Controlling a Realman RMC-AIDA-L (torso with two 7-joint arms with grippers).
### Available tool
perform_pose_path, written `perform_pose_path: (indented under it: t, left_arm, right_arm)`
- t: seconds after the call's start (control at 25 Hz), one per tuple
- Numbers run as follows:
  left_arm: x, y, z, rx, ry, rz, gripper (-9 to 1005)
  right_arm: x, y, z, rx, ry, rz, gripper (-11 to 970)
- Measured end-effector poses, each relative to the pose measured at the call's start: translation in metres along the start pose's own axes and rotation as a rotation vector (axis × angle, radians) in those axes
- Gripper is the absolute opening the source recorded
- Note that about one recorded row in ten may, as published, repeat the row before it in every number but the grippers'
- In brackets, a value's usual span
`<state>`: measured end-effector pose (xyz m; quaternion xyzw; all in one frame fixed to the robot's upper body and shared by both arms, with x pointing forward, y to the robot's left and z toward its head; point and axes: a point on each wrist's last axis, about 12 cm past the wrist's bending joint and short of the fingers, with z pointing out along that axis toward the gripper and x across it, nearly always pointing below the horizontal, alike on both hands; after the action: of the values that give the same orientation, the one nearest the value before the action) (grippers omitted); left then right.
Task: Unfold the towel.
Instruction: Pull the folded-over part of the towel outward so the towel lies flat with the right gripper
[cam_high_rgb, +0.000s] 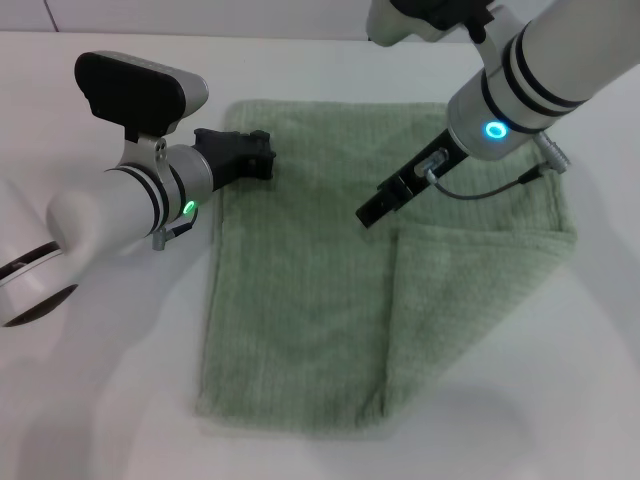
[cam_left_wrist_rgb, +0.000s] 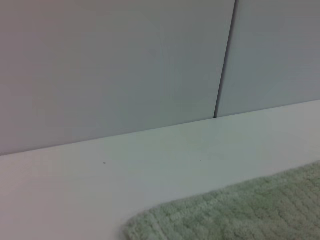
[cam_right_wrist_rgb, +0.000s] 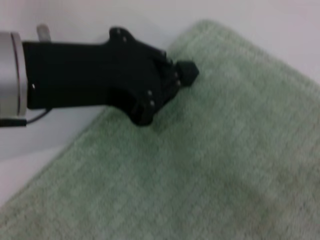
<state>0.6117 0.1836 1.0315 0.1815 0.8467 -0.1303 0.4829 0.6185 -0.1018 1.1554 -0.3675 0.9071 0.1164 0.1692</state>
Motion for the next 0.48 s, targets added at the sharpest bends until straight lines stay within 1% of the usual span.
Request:
perform_pose_path:
  t: [0.24, 0.48]
  left_arm:
    - [-0.0011, 0.0003, 0.0002, 0.0, -0.002, 0.0, 43]
    - [-0.0017, 0.0002, 0.0003, 0.0, -0.004, 0.0, 44]
  right_arm:
    - [0.0054, -0.0025, 0.007, -0.004, 0.054, 0.017, 810]
    - [0.0079, -0.0046, 0.0106, -0.002, 0.068, 0.026, 809]
